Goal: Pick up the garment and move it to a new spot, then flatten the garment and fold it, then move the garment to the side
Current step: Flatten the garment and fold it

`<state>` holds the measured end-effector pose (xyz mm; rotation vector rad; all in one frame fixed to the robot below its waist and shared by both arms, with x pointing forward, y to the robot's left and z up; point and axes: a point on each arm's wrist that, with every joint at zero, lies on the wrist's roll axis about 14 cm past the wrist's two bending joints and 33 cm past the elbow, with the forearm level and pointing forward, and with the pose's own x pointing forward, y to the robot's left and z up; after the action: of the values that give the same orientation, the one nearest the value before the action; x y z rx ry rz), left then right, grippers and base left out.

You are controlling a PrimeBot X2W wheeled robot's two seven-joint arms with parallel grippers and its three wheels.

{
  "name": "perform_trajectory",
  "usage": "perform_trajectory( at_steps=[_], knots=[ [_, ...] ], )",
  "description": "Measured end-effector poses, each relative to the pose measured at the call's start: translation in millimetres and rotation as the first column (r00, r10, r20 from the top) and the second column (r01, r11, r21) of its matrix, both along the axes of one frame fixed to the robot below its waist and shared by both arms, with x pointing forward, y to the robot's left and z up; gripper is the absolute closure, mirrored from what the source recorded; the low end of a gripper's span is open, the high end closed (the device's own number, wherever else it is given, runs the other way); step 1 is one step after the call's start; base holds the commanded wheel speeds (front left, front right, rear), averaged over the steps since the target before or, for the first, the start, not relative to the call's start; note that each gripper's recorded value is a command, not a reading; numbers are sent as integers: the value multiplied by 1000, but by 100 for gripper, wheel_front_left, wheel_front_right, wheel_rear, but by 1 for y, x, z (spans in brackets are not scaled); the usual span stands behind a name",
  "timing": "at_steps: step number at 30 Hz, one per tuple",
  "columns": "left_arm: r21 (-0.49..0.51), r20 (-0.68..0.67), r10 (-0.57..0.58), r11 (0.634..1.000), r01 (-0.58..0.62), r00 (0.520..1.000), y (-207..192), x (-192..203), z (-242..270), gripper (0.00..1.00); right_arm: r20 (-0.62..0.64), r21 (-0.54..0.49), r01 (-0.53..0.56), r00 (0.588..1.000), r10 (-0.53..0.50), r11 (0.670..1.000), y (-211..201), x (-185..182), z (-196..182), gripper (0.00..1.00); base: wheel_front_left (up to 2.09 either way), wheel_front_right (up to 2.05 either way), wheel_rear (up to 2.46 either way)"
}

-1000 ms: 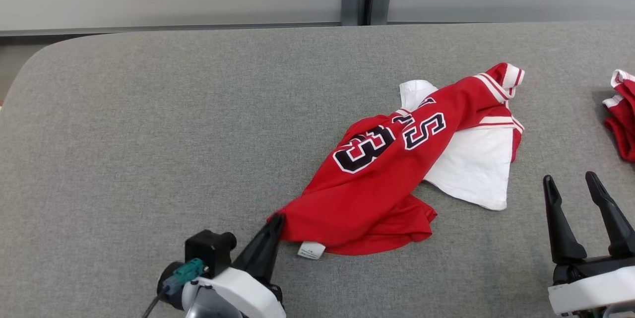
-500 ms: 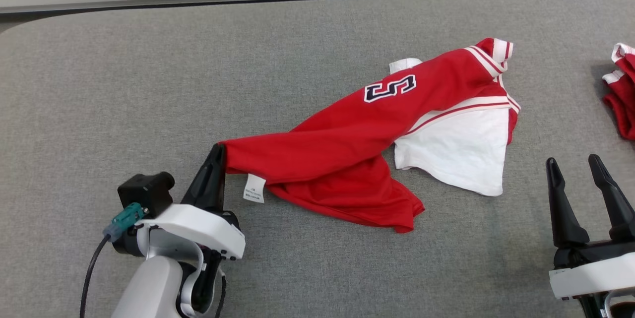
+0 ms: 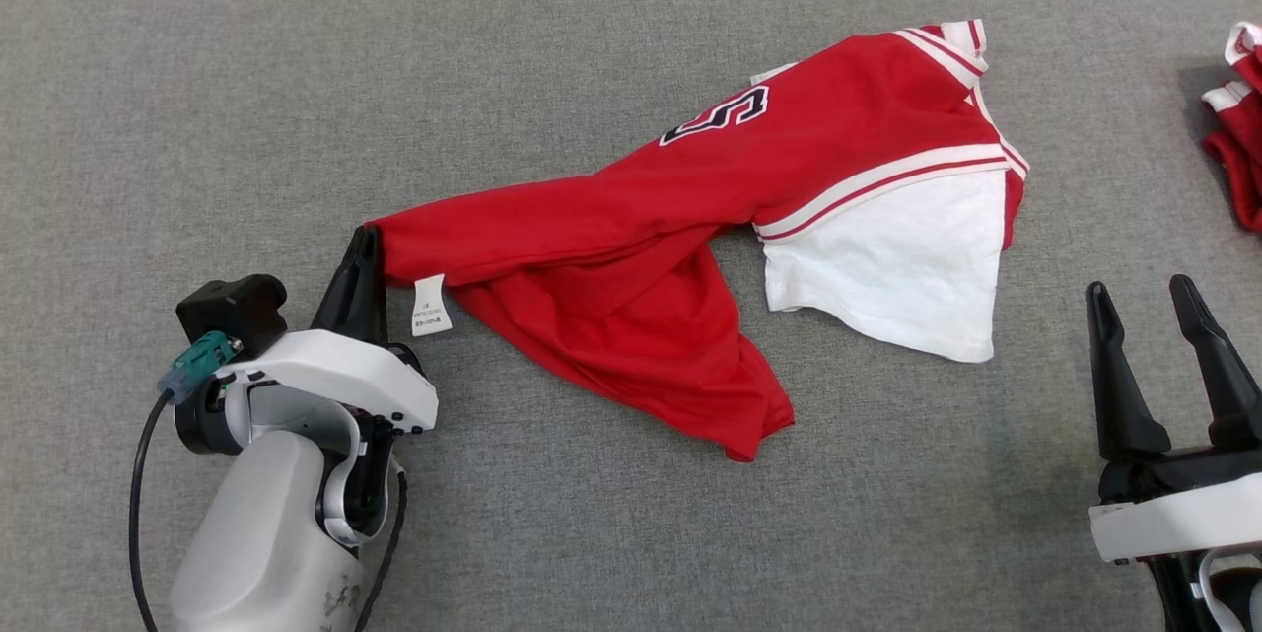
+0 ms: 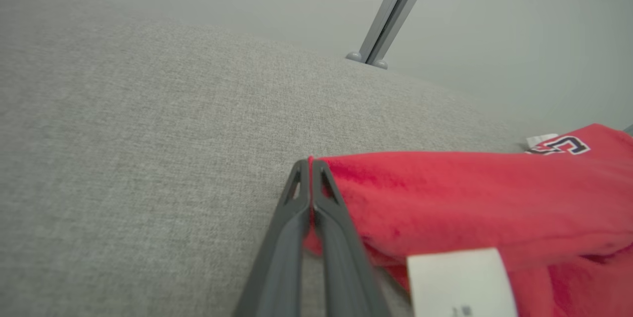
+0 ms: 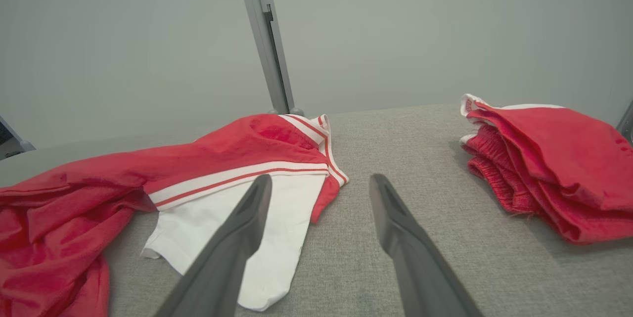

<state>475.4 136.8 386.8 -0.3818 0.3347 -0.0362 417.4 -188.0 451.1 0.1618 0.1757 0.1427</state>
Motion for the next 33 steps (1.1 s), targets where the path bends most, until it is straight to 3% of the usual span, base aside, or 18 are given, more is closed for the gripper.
perform_trajectory(
  at_steps=[1,10,16,21,33],
  knots=[
    [2,1,4,1000,-4,1000,1,0,-1,0,2,0,1,1000,-1,1000,0,0,0,0,0,0,0],
    [52,173,95,993,-106,980,24,1,41,0,58,-4,-14,998,14,1000,5,4,14,0,0,0,0],
    [171,347,98,971,-166,933,41,-15,95,0,77,-16,-29,997,31,999,10,-1,23,0,0,0,0],
    [252,385,45,956,-152,922,35,-44,108,0,73,-29,-39,996,41,999,13,-11,26,0,0,0,0],
    [281,345,-4,954,-99,939,22,-90,98,0,69,-43,-37,997,40,998,14,-35,34,0,0,0,0]
  ],
)
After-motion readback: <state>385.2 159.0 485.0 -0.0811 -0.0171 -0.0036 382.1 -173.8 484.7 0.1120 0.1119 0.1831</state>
